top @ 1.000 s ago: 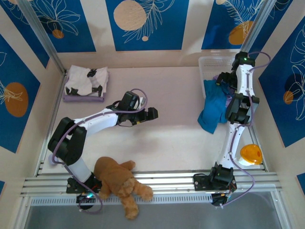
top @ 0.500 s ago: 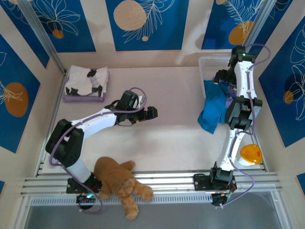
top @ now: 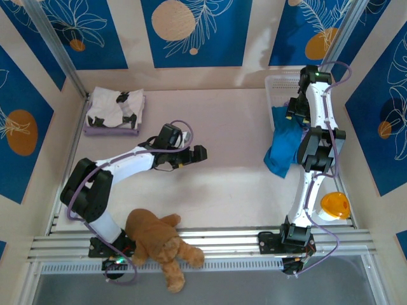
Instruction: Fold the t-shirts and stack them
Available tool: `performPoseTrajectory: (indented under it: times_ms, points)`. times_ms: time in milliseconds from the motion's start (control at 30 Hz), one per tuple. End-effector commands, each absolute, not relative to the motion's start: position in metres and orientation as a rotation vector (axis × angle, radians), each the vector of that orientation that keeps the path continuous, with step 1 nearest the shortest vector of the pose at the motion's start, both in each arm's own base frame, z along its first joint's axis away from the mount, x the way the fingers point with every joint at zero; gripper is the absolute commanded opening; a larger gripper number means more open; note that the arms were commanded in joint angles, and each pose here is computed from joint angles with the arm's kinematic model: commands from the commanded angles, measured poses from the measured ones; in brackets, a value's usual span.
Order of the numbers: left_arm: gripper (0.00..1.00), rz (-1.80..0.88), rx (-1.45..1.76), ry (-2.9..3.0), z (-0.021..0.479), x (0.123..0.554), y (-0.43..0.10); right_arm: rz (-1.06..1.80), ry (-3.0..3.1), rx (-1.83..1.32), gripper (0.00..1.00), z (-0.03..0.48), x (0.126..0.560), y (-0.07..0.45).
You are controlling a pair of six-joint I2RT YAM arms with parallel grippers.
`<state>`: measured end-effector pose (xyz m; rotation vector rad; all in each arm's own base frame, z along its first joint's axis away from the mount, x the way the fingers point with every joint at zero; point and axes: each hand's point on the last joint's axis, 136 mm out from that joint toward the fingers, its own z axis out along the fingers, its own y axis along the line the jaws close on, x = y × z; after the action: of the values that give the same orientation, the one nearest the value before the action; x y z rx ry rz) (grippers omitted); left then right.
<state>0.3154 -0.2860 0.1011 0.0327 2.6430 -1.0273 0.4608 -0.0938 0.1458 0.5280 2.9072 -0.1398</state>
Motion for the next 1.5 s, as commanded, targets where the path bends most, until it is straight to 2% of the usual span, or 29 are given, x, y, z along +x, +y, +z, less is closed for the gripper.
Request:
performPoseTrajectory:
  times_ms: [0, 100, 233, 333, 533, 767, 1067, 1267, 1467]
  points:
    - [0.99, -1.064, 0.046, 2.617, 0.107, 0.317, -0.285, -0.124, 2.96, 0.542, 0.54, 0.133, 0.455, -0.091]
    - [0.99, -1.074, 0.043, 2.623, 0.104, 0.316, -0.286, -0.116, 2.973, 0.545, 0.51, 0.127, 0.455, -0.089]
    - [0.99, -1.08, 0.033, 2.626, 0.102, 0.316, -0.286, -0.109, 2.969, 0.548, 0.42, 0.127, 0.455, -0.087]
    - [0.99, -1.072, 0.031, 2.629, 0.102, 0.317, -0.285, -0.1, 2.961, 0.554, 0.3, 0.131, 0.456, -0.086]
    - [0.99, -1.056, 0.026, 2.622, 0.106, 0.319, -0.282, -0.102, 2.916, 0.541, 0.0, 0.15, 0.456, -0.084]
    - [0.99, -1.045, 0.004, 2.606, 0.113, 0.324, -0.273, -0.125, 2.759, 0.514, 0.0, 0.207, 0.458, -0.083]
    - [0.99, -1.021, -0.012, 2.581, 0.127, 0.328, -0.255, -0.076, 2.372, 0.476, 0.0, 0.333, 0.455, -0.072]
    - [0.99, -1.02, -0.033, 2.571, 0.135, 0.33, -0.238, -0.042, 2.069, 0.404, 0.0, 0.429, 0.431, -0.052]
    - [0.99, -1.015, -0.091, 2.545, 0.141, 0.334, -0.215, -0.031, 1.747, 0.308, 0.0, 0.52, 0.388, -0.022]
